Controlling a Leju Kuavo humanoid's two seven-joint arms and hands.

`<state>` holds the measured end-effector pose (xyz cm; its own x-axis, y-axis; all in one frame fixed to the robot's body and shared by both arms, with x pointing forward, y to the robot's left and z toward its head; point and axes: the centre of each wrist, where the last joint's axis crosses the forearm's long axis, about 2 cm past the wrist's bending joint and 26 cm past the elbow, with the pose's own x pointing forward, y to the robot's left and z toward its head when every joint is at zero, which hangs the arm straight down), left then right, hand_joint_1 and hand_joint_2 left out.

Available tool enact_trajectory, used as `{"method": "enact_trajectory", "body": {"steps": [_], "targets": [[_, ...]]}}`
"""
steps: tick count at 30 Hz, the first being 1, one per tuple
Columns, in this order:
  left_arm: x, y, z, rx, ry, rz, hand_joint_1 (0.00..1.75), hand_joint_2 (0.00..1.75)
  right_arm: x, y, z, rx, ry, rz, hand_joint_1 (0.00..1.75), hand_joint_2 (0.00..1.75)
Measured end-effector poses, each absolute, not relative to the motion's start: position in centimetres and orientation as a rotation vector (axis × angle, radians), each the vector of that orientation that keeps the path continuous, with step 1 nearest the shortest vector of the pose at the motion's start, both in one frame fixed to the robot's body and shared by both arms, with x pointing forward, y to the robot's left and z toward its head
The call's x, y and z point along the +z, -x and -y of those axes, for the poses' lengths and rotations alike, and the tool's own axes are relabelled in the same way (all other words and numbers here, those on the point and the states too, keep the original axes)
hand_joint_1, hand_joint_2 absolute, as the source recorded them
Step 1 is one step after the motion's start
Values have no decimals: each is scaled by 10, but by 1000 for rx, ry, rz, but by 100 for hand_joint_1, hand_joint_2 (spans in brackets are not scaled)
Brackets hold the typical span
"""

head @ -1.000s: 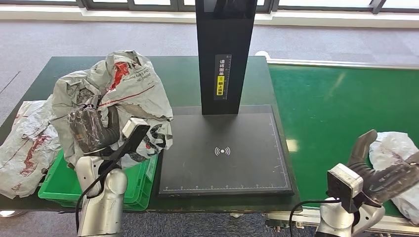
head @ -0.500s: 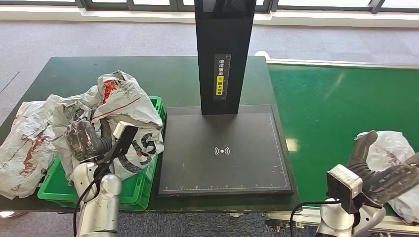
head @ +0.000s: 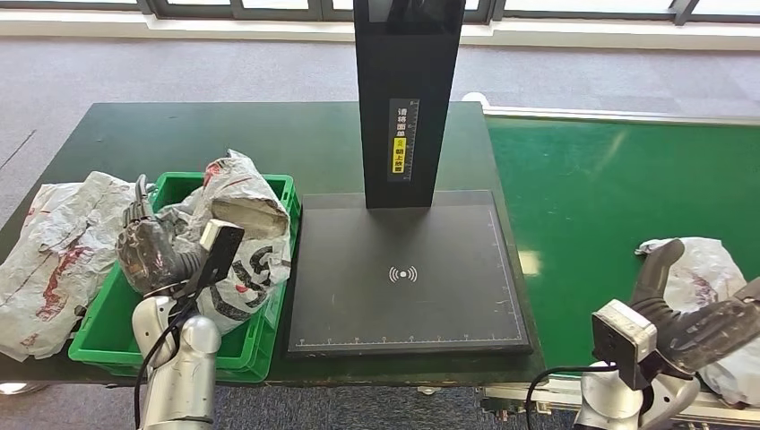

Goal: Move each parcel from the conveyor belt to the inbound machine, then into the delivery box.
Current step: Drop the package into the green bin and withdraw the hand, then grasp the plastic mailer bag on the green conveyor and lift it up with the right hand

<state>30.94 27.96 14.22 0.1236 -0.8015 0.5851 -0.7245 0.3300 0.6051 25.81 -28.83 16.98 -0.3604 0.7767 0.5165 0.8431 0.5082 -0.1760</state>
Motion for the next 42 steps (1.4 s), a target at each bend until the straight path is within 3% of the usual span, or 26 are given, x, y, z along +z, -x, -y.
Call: {"method": "enact_trajectory", "body": {"steps": [9, 21, 34, 39, 42], "targets": [[152, -308, -285, -40, -1422, 1656, 0, 175, 170, -258, 288, -155, 1323, 2207, 0, 175], [202, -294, -296, 175, -1456, 1932, 0, 175, 167, -256, 293, -160, 1339, 2185, 0, 175], [223, -280, -298, 247, -1469, 2070, 0, 175, 156, -253, 299, -136, 1356, 2135, 0, 175], [213, -285, -274, 354, -1189, 2248, 0, 175, 144, -250, 306, -45, 1400, 2074, 0, 175], [204, -291, -249, 322, -793, 2352, 0, 175, 135, -248, 311, 90, 1453, 1996, 0, 175]]}}
